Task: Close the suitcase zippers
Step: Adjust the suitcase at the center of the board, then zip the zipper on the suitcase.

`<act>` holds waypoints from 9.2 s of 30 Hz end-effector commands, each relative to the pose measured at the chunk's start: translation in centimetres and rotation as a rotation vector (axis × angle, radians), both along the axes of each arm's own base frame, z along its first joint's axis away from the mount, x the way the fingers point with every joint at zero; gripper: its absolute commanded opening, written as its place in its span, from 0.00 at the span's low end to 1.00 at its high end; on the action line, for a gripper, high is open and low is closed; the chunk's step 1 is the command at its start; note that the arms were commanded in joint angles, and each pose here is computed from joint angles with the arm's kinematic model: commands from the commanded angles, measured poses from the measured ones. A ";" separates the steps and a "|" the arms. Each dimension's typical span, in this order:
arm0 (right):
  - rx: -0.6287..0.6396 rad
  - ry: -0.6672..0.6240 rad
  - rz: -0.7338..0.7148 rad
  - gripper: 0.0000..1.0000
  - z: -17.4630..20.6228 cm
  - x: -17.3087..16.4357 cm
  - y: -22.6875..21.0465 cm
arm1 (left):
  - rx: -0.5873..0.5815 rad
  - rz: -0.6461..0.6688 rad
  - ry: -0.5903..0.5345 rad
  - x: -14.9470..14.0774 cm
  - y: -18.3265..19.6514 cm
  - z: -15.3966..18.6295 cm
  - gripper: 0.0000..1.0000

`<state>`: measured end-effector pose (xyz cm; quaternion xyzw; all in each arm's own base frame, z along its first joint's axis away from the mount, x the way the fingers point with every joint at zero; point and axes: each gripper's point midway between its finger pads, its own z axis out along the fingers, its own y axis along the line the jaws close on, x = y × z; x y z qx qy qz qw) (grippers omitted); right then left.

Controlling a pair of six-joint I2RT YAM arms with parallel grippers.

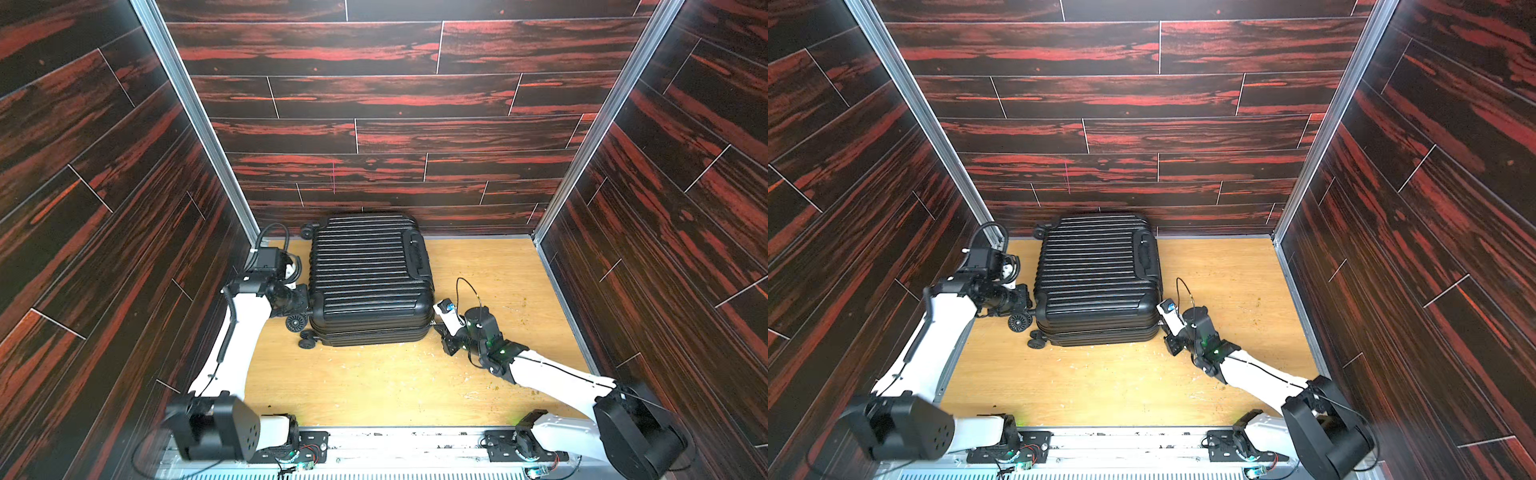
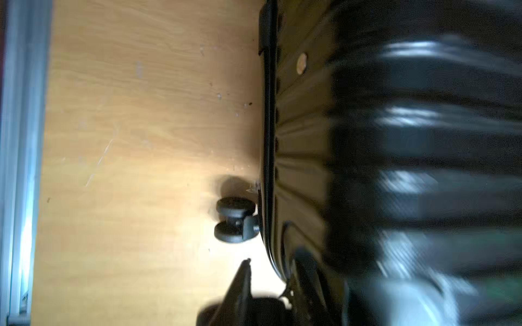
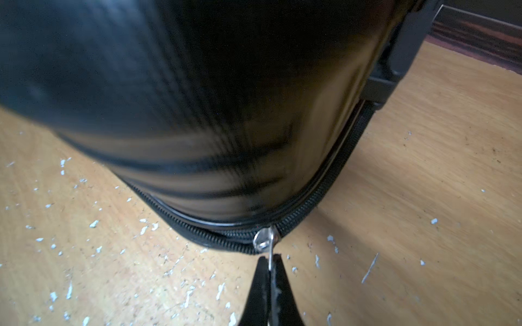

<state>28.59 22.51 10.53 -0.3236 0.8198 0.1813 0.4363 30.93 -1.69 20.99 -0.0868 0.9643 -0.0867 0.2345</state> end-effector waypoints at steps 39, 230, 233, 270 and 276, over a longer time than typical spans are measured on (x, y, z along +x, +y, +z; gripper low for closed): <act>0.067 -0.010 0.056 0.00 1.1 0.9 1.6 | 0.371 -1.479 -0.462 -1.0 -26.7 2.7 0.81; 0.174 0.052 0.228 0.00 3.1 0.5 2.1 | -0.121 -0.578 -0.418 -1.4 -13.2 0.4 0.23; 0.175 0.063 0.239 0.00 2.9 0.3 2.8 | -0.133 -0.520 -0.435 -1.3 -13.3 0.8 0.22; 0.226 0.062 0.378 0.00 3.4 -5.5 10.2 | -0.317 -0.455 -0.509 -0.9 -21.8 0.9 0.21; 0.250 0.061 0.395 0.00 3.6 -6.9 11.4 | -0.363 -0.492 -0.492 -0.8 -23.4 0.9 0.21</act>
